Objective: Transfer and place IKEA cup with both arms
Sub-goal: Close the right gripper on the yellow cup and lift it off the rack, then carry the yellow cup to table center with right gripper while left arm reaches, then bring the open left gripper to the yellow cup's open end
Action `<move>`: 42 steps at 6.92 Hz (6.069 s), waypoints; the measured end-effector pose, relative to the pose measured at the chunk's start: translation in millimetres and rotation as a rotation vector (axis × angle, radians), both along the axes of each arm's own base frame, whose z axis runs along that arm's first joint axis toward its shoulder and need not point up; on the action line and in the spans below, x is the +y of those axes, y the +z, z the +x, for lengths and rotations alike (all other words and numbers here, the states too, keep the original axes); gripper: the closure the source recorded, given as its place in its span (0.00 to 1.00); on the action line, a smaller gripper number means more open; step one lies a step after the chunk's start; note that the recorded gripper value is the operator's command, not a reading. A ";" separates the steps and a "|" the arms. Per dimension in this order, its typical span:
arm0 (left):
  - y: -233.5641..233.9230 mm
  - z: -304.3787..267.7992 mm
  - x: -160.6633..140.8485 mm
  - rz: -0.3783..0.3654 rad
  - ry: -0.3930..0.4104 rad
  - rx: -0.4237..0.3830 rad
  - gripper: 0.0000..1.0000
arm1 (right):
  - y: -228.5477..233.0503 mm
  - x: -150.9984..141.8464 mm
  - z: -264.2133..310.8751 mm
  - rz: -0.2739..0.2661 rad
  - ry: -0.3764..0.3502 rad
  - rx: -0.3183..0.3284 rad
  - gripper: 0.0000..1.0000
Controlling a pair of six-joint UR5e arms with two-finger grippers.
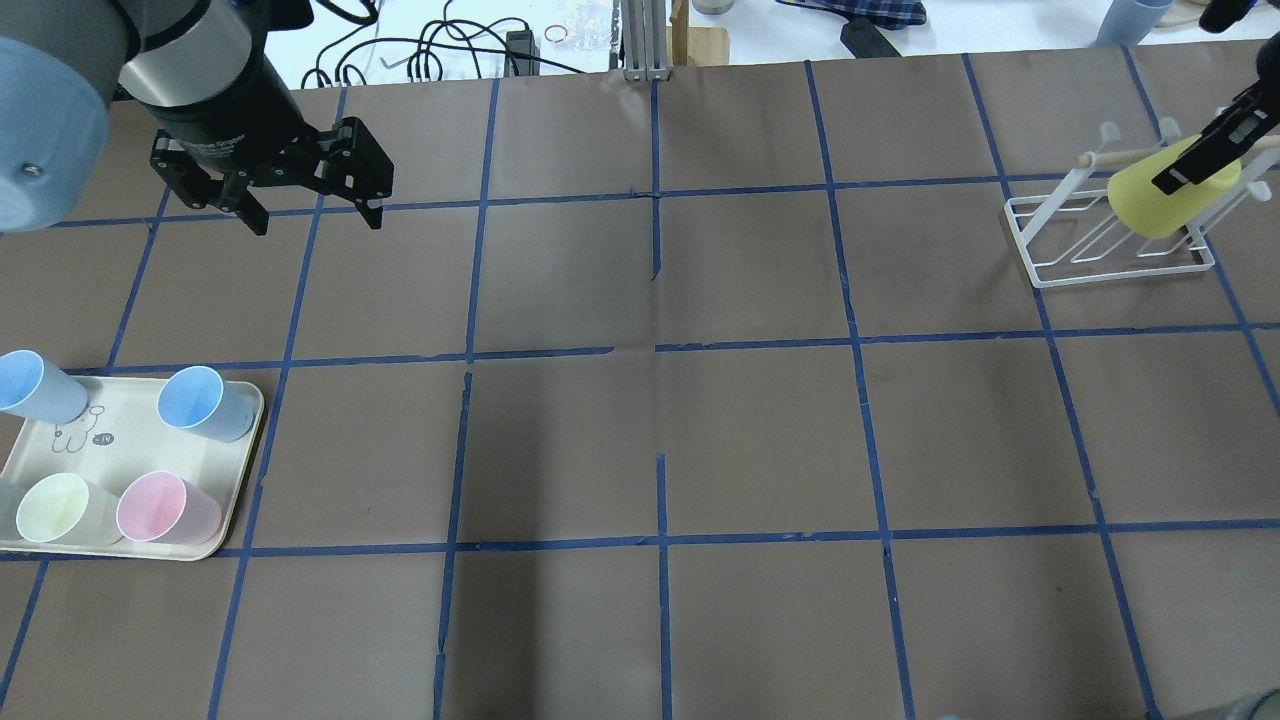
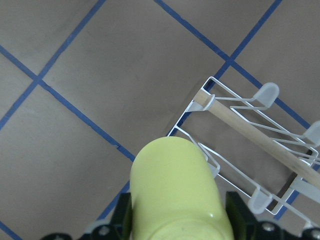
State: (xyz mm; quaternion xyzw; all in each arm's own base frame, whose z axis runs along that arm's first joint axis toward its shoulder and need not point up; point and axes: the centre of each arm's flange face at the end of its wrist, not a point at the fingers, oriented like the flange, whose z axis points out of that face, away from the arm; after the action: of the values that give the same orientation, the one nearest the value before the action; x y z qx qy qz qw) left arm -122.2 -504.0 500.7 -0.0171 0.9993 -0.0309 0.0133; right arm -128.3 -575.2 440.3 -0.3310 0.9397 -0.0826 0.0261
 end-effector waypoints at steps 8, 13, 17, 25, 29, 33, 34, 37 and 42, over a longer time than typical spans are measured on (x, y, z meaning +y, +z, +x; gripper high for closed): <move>-58.9 18.2 9.2 0.075 0.055 0.511 0.00 | 16.7 1.7 251.6 0.227 -0.507 -0.561 0.51; -152.7 55.7 6.3 -0.026 0.199 1.286 0.00 | 11.8 1.4 280.1 0.257 -0.484 -0.614 0.52; -173.2 -2.3 -8.9 0.015 0.227 1.556 0.00 | -10.5 -2.9 312.4 0.405 -0.442 -0.922 0.52; -232.6 -17.8 -35.4 0.059 0.244 1.609 0.00 | -13.2 -2.5 315.9 0.413 -0.442 -0.989 0.50; -236.2 -36.8 -37.6 0.048 0.209 1.651 0.04 | -13.0 -2.4 316.2 0.414 -0.442 -0.995 0.50; -236.2 -53.5 -40.7 0.036 0.195 1.726 0.03 | -16.7 -3.7 316.2 0.413 -0.441 -0.995 0.50; -238.6 -56.6 -41.6 0.040 0.191 1.730 0.03 | -17.1 -3.8 316.2 0.412 -0.440 -0.995 0.50; -245.3 -67.0 -45.7 0.059 0.180 1.733 0.15 | -19.1 -3.8 316.5 0.411 -0.434 -0.996 0.50; -238.3 -78.4 -42.2 0.047 0.148 1.761 0.62 | -23.7 -4.3 326.0 0.421 -0.421 -1.002 0.46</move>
State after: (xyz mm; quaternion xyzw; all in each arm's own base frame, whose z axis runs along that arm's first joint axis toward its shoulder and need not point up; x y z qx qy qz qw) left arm -200.6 -546.2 262.3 -0.0990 0.6434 0.0149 -0.7589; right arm 197.7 -579.6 416.6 -0.0453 0.8545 -0.0440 0.5156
